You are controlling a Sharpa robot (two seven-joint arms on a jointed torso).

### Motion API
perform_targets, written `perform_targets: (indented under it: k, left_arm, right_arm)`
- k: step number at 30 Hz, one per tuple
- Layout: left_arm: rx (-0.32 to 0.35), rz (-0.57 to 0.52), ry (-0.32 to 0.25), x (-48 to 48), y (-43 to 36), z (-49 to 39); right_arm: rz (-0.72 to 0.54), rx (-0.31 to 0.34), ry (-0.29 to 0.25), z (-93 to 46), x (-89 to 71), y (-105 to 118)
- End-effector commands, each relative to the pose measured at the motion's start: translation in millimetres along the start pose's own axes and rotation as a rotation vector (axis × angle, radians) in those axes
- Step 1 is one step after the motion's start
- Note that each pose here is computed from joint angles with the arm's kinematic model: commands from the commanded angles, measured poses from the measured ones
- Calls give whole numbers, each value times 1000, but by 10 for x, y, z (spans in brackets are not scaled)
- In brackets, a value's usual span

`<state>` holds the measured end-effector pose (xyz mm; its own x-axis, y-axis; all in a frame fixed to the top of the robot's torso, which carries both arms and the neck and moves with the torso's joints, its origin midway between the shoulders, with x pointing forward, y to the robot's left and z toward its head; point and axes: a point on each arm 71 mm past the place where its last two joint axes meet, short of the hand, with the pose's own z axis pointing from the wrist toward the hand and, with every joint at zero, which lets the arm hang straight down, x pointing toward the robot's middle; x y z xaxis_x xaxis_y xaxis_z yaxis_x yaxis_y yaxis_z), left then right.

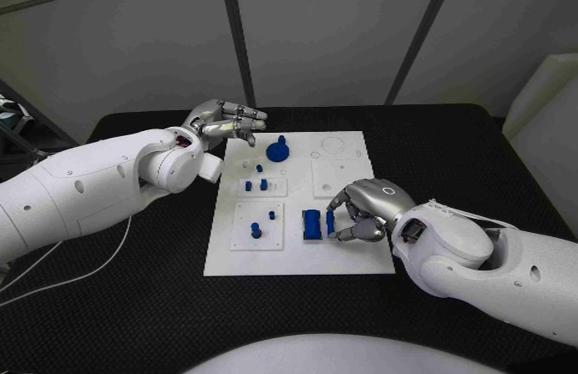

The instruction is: Assemble the parts on the task board

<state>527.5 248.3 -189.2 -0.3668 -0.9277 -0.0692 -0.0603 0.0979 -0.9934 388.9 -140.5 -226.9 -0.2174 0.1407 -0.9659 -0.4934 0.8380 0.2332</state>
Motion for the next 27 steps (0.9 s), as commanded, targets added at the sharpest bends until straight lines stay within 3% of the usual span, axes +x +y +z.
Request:
perform_targets:
  k: [1, 27]
  left_arm:
    - [1, -5, 5, 8, -9, 5]
    - [-2, -5, 4, 5, -8, 4]
  right_arm:
    - [-7, -12, 21, -9, 5, 4]
    - [-21, -13, 56, 21, 44, -11]
